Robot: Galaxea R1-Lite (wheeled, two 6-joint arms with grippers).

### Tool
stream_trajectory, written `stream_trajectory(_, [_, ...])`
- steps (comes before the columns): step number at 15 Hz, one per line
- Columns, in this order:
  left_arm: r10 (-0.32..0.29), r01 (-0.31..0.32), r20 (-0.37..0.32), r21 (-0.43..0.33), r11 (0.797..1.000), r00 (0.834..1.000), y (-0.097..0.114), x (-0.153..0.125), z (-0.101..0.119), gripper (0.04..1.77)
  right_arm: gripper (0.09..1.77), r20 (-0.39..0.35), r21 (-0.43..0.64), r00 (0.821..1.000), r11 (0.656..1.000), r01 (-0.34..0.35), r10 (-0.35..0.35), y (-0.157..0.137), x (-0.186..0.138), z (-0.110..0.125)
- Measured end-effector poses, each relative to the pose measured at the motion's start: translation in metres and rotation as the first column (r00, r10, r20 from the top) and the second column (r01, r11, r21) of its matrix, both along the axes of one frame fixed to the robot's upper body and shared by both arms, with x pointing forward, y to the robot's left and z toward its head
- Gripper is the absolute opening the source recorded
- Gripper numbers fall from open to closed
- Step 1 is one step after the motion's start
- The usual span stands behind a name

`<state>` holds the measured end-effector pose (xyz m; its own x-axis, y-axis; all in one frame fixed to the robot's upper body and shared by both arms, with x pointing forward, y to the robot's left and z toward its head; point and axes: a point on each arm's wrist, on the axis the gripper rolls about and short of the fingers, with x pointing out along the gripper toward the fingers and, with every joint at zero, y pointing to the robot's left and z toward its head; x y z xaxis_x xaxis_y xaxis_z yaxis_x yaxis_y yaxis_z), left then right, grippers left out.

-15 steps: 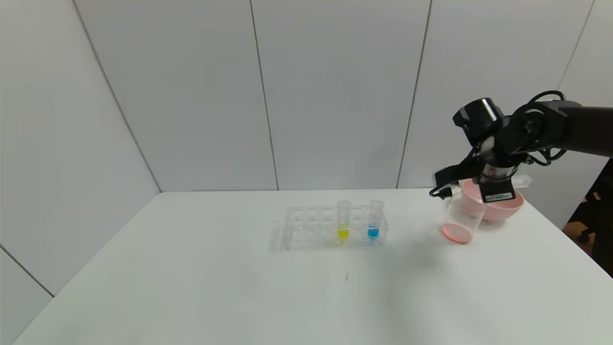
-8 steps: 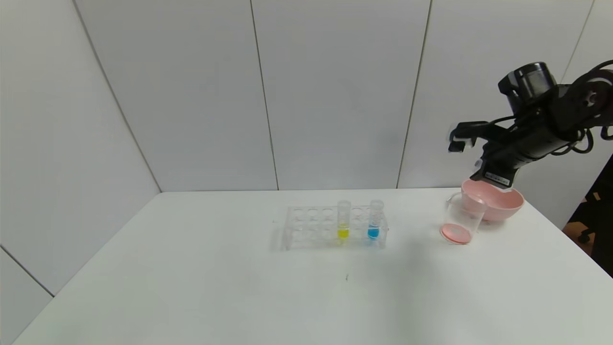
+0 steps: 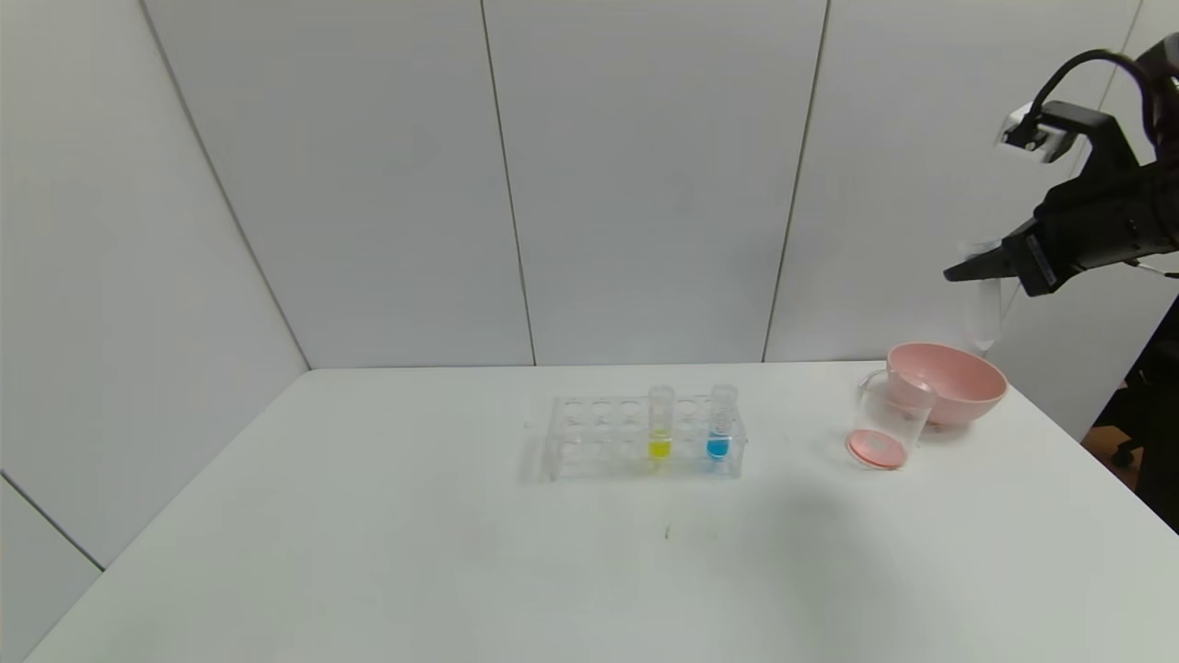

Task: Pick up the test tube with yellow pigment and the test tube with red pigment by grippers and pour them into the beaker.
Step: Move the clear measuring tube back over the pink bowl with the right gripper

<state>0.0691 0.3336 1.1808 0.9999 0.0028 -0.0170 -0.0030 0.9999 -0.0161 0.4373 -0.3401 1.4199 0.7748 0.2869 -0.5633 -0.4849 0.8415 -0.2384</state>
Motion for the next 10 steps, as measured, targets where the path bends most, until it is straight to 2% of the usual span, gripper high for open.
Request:
stream_trajectory(2, [0.000, 0.000, 0.000, 0.000, 1.000, 1.000, 0.000, 0.000, 0.000, 1.72, 0.50, 0.039, 0.137, 0.998, 0.990, 0.044, -0.050, -0.014, -0.006, 0.012])
stream_trajectory(4, [0.000, 0.000, 0.000, 0.000, 1.000, 1.000, 0.000, 0.000, 0.000, 1.72, 0.50, 0.110, 0.219, 0.987, 0.971, 0.094, -0.120, -0.029, -0.007, 0.021])
stream_trajectory(7, [0.000, 0.000, 0.000, 0.000, 1.000, 1.000, 0.000, 0.000, 0.000, 1.72, 0.50, 0.233, 0.278, 0.947, 0.949, 0.152, -0.220, -0.055, 0.001, 0.022])
stream_trajectory(10, [0.000, 0.000, 0.000, 0.000, 1.000, 1.000, 0.000, 0.000, 0.000, 1.72, 0.50, 0.270, 0.334, 0.897, 0.907, 0.255, -0.351, -0.074, 0.015, 0.005])
